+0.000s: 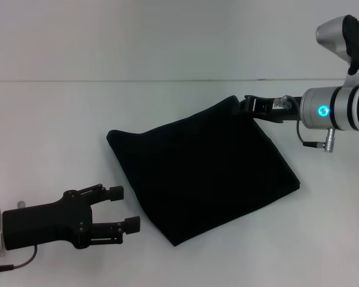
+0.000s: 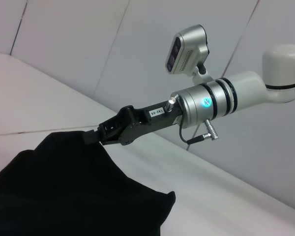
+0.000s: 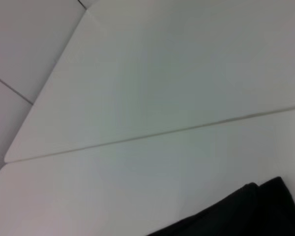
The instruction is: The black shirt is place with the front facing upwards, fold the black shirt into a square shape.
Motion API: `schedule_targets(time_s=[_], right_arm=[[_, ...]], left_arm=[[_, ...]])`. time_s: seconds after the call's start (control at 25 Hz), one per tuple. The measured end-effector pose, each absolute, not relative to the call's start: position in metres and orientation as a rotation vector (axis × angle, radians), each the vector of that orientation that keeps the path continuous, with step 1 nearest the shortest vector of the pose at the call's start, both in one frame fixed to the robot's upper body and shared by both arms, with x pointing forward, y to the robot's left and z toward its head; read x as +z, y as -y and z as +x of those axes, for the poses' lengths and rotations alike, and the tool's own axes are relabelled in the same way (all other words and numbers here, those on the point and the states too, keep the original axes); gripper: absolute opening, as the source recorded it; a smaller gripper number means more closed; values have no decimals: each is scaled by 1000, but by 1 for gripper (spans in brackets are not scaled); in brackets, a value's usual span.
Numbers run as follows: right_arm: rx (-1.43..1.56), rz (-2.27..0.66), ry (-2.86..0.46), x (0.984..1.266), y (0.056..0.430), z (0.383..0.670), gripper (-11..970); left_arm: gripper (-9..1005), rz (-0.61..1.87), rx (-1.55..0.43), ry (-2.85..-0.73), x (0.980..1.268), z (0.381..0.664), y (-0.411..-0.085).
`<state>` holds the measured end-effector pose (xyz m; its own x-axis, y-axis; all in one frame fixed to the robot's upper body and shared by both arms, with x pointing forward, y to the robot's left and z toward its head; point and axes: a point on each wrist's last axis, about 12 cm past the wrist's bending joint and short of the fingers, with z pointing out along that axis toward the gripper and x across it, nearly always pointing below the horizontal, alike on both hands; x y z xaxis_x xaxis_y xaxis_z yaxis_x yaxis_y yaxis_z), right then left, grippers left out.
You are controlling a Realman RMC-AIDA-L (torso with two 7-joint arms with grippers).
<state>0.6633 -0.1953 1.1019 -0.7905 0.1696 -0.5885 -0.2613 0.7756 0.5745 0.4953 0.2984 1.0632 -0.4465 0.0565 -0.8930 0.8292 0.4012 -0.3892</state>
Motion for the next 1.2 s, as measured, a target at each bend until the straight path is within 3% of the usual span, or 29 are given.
schedule_targets(time_s=[0.2,0.52,0.96,1.2], right_arm=[[883,-59,-2290,1107,197,667,19],[847,-28,-2209,1114,198,676,28],[688,-8,-2192,1100,189,677,49],[656,48,-2209,1088,204,671,61]], left_arm=[[952,767,-1133,-1798,1063,495,-298],[952,765,-1136,-1797,1062,495,-297],[952,783,-1181,-1773,1064,491,-294],[952,778,-1216,-1761,1068,495,-288]])
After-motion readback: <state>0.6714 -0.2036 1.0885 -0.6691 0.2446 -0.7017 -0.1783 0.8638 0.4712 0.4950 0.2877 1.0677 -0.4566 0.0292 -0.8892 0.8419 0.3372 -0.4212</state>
